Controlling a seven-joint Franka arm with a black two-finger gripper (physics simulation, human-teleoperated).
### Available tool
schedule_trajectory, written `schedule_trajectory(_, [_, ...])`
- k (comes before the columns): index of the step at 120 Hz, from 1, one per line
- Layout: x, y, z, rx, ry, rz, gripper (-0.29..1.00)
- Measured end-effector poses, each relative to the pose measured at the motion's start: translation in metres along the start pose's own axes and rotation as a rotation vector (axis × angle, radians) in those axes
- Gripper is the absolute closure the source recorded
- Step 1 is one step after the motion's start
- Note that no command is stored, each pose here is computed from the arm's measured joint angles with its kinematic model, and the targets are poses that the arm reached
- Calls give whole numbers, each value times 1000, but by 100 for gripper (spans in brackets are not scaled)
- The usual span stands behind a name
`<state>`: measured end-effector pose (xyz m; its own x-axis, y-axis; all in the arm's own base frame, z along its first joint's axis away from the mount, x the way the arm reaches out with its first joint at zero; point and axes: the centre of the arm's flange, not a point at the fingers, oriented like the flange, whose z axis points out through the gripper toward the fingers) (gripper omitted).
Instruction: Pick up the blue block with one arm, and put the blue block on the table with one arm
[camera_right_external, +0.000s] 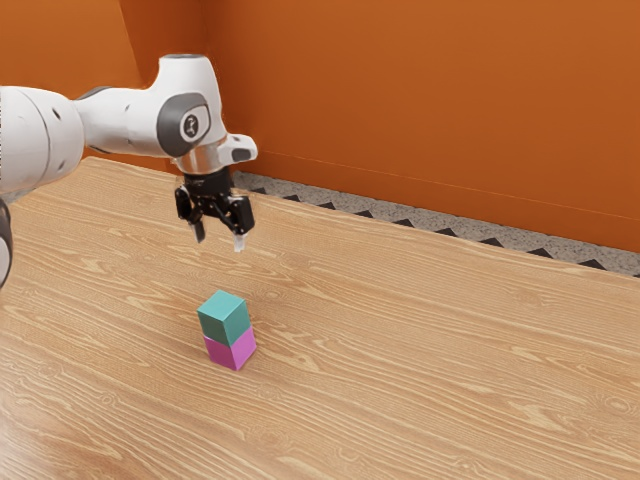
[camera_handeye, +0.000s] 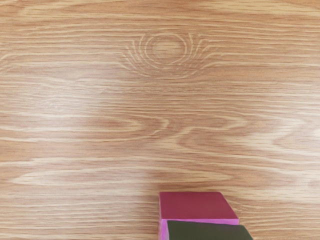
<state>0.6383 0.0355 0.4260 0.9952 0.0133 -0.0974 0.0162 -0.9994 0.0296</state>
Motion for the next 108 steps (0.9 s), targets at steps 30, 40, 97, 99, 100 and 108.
schedule_trajectory(30, [-19,16,30,-24,69,50,2])
schedule_trajectory(40, [-33,20,31,-33,86,63,2])
schedule_trajectory(97, [-49,13,72,-14,63,77,2])
schedule_trajectory(99, [-48,14,72,-14,64,79,2])
schedule_trajectory(100, [-48,14,72,-14,65,79,2])
schedule_trajectory(108, [-48,13,72,-13,66,80,2])
